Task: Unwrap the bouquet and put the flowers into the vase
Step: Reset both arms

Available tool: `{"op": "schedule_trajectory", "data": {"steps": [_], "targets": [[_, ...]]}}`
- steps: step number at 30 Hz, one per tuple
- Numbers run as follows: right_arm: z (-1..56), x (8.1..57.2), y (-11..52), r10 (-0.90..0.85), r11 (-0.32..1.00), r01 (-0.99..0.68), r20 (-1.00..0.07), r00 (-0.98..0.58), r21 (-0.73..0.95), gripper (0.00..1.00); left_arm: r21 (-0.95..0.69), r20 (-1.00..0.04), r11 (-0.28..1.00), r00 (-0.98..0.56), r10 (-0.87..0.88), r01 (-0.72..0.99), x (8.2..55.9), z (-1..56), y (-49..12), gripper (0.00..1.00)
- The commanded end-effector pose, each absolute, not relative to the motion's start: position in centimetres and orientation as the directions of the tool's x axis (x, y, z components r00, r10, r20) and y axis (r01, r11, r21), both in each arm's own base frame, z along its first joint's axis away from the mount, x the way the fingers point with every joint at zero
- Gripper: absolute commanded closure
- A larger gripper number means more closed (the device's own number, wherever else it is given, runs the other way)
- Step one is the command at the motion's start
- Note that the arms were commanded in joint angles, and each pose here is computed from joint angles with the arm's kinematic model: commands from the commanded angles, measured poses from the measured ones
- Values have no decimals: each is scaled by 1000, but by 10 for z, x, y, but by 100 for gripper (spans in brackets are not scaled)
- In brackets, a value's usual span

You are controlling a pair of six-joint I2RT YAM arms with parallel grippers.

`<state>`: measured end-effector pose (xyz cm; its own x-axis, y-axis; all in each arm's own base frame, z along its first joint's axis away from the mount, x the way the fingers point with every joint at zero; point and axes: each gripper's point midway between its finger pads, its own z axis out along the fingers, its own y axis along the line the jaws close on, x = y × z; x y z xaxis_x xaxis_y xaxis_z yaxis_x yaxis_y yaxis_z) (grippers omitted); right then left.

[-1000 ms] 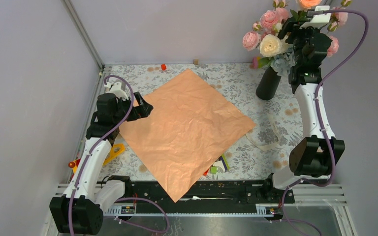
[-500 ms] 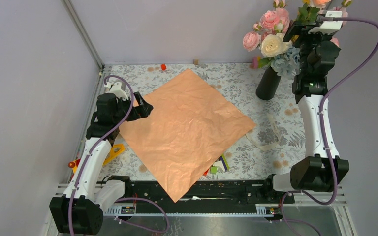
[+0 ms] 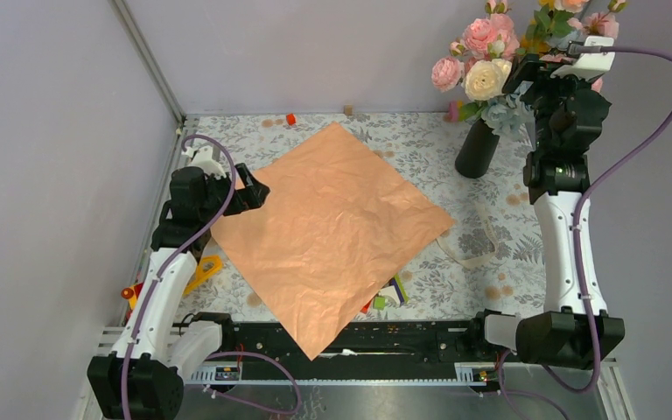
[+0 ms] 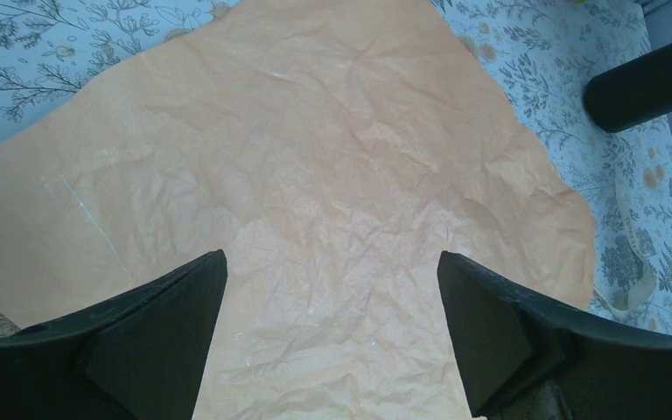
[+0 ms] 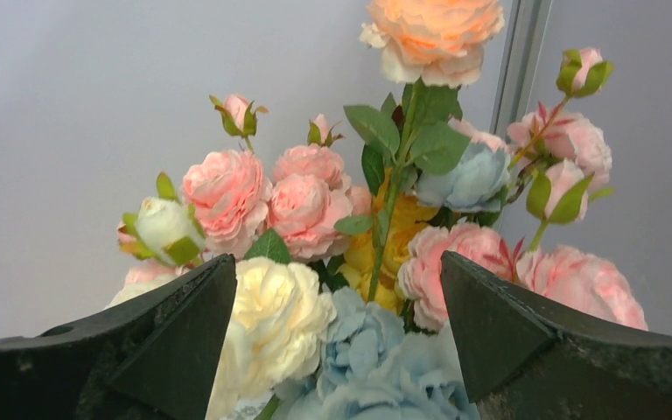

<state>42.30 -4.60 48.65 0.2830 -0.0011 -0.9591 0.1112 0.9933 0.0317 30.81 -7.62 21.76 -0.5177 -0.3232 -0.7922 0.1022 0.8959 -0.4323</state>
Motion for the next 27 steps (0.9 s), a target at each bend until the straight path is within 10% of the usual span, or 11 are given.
{"op": "schedule_trajectory", "data": {"steps": [1,27], "targets": [[488,397,-35,63,994,68,-960,274,84,7,-394,-844,916,-425,-328,77,312,239,-62,1],[296,313,-3,222,975,17,-967,-122,222,9,-248,-952,942,-126,-280,-225,262,276,16,1]]}}
